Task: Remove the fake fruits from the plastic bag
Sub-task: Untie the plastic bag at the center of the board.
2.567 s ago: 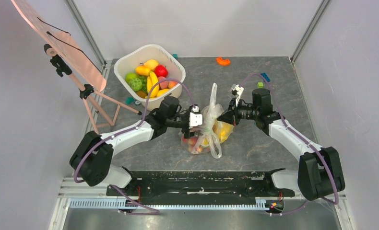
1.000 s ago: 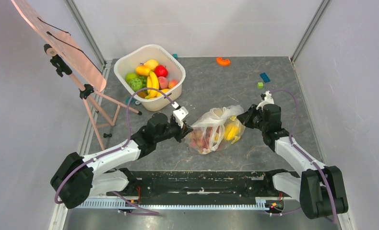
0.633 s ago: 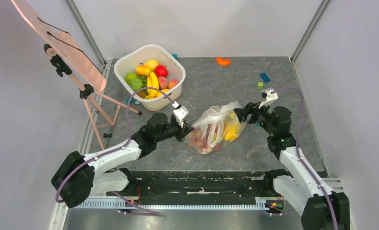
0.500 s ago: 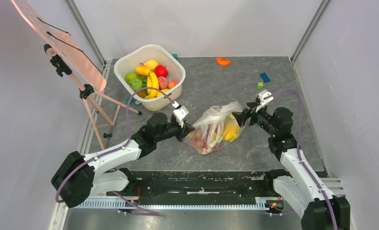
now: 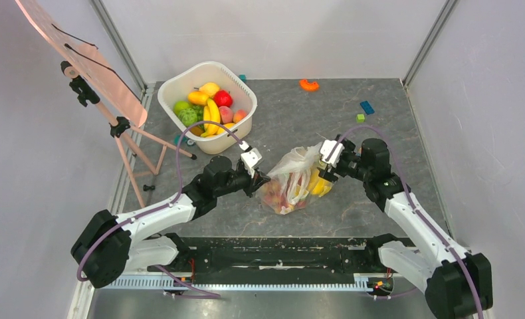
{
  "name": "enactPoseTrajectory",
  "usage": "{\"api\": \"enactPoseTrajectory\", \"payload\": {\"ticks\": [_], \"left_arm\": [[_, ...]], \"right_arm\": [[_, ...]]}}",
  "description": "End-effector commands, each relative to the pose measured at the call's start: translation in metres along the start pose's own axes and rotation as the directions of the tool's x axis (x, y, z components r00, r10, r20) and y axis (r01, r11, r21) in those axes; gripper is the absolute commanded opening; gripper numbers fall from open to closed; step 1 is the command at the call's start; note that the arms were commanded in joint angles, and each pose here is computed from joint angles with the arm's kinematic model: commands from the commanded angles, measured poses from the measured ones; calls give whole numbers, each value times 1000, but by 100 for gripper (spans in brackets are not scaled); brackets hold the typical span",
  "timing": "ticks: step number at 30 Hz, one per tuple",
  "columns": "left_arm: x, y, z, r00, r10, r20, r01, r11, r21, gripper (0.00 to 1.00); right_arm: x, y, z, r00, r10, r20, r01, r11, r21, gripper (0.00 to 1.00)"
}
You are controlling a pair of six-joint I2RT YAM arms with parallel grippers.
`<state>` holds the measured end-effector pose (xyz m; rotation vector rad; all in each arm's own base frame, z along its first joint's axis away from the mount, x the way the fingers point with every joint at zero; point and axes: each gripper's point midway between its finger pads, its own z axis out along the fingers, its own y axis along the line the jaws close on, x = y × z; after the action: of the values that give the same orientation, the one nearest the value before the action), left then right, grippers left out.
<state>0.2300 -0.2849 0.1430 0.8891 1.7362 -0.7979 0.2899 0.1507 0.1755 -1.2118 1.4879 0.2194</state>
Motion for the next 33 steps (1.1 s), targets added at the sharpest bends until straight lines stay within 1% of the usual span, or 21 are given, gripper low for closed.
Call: {"api": "enactPoseTrajectory", "payload": {"ticks": [1,4,8,9,11,14,17,18,20,22,23,26,27,29,31,32,33], "left_arm": [[-29,-2,3,994,83,78,-85,996,23,2],[-28,-2,3,994,87,71,-89,996,22,2],[-28,-2,2,993,96,72,-98,995,24,2],[-28,-2,2,993,95,72,-97,995,24,2],[-28,-2,3,993,96,72,-98,995,24,2],[-28,-2,3,993,93,71,-96,995,26,2],[-29,-2,3,994,83,72,-84,996,19,2],[-29,-1,3,995,73,72,-74,997,14,2],[-30,4,4,996,51,66,-50,999,-17,2],[-31,11,6,999,-14,53,18,998,-64,2],[-31,14,7,999,-25,45,28,997,-78,2],[-33,20,5,998,-55,41,60,991,-122,2],[-34,22,3,997,-64,48,70,988,-140,2],[-36,29,-1,995,-80,67,91,979,-183,2],[-40,33,-6,992,-83,90,101,972,-214,2],[-41,36,-9,991,-85,99,106,967,-232,2],[-42,37,-12,990,-86,108,110,964,-244,2]], "right_arm": [[6,-27,3,981,-158,-117,160,987,13,83],[6,-36,9,972,-187,-142,191,982,11,81],[-5,-46,16,972,-208,-111,213,976,33,79],[-6,-48,17,972,-209,-108,214,976,39,78],[-8,-52,20,972,-212,-101,217,975,47,72],[-10,-53,24,977,-196,-86,202,978,55,54],[-12,-51,29,988,-144,-64,147,988,56,29],[-12,-49,30,991,-121,-55,124,991,54,19],[-15,-47,32,998,-58,-22,60,996,64,5],[-23,-51,32,999,27,29,-30,993,115,0],[-24,-55,30,994,98,52,-105,982,159,0],[-26,-76,18,953,269,141,-301,896,326,0],[-27,-81,13,938,303,171,-346,864,366,0],[-17,-96,0,885,410,220,-465,747,475,0],[-10,-100,-8,828,497,259,-553,649,522,0],[-8,-100,-9,806,524,274,-582,621,525,0],[-7,-99,-11,773,560,298,-623,580,525,0]]}}
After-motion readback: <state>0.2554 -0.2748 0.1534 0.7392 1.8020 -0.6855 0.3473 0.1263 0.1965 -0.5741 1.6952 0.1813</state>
